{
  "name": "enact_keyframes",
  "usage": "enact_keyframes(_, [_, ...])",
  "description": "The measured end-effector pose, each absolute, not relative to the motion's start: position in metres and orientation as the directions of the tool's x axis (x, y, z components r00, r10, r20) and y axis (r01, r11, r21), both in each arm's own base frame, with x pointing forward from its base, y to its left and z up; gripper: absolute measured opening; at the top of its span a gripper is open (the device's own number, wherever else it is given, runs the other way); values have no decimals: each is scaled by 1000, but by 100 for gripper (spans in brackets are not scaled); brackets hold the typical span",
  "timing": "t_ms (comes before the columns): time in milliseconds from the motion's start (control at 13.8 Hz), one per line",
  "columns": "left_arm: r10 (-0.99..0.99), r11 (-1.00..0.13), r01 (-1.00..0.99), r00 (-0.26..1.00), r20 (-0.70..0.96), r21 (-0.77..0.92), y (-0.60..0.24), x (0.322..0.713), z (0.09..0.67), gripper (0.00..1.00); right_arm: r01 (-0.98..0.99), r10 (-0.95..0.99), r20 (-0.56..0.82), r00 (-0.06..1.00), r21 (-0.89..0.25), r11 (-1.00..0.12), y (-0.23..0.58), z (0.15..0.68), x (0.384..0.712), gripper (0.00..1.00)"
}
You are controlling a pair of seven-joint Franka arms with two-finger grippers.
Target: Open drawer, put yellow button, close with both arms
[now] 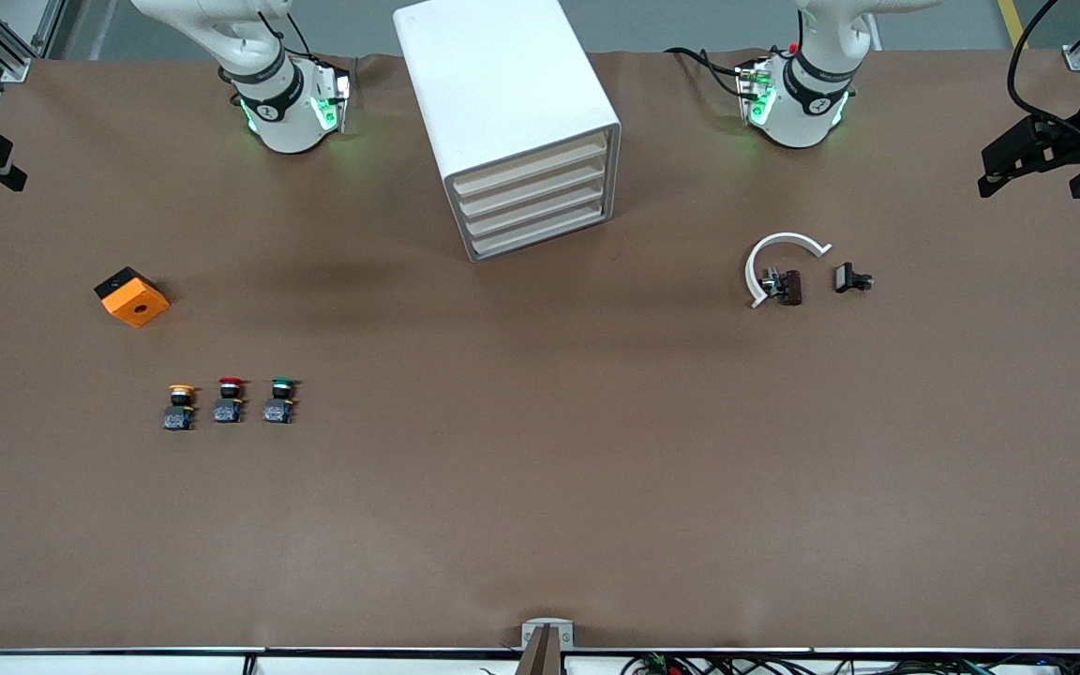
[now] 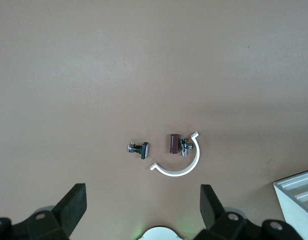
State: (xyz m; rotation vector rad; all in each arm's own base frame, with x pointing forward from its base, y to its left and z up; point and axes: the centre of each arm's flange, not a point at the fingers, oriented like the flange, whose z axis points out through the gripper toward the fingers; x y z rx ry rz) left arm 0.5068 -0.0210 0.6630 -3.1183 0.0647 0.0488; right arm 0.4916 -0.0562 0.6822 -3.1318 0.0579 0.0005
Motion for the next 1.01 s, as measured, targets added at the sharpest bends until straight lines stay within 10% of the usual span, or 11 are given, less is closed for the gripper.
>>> enact_keyframes(1014, [-37, -999, -38, 999, -30, -21, -19, 510, 663, 100, -28, -28, -8, 1000, -10, -1000, -51, 681, 490, 100])
